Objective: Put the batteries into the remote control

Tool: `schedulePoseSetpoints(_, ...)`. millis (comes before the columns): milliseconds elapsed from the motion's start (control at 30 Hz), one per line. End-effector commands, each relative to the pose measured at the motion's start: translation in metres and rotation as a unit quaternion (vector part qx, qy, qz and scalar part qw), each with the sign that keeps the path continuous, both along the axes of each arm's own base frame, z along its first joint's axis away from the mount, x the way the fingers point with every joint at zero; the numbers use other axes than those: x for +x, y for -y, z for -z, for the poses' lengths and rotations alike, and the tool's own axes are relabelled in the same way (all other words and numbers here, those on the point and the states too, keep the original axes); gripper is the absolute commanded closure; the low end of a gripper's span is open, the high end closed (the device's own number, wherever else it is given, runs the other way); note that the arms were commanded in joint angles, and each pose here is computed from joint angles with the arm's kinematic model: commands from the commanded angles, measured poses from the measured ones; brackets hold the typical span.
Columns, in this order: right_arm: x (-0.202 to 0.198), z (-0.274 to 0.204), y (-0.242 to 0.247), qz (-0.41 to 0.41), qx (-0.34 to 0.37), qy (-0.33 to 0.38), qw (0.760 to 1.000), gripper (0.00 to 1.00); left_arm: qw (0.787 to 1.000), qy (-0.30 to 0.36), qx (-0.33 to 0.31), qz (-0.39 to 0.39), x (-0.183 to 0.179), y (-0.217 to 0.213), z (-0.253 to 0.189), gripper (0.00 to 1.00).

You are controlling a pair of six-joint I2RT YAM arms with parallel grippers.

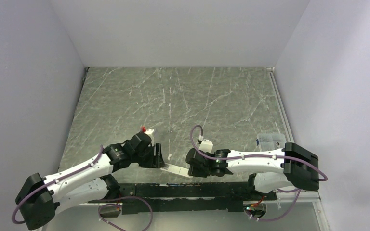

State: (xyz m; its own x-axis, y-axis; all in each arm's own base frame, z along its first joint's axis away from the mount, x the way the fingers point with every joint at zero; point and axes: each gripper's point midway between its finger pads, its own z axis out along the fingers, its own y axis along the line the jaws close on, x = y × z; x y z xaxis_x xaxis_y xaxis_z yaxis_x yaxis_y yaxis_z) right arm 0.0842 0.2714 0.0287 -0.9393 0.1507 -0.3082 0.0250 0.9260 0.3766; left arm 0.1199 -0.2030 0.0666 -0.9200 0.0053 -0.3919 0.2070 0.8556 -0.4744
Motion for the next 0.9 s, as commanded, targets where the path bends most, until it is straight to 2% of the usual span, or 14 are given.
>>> schedulePoseSetpoints(0,-0.004,0.008,0.01,0.007,-0.024,-0.007,1.0,0.68,1.0,0.0,-0.019,0.009,0.002,0.007,0.006,0.38)
schedulePoseSetpoints(400,-0.005,0.009,0.007,0.01,-0.031,-0.013,0.999,0.69,0.999,-0.013,-0.031,0.025,-0.002,0.014,0.02,0.51)
schedulePoseSetpoints(867,-0.003,0.008,-0.004,0.003,-0.032,-0.013,0.999,0.72,0.998,-0.024,-0.035,0.044,-0.006,0.018,0.024,0.59)
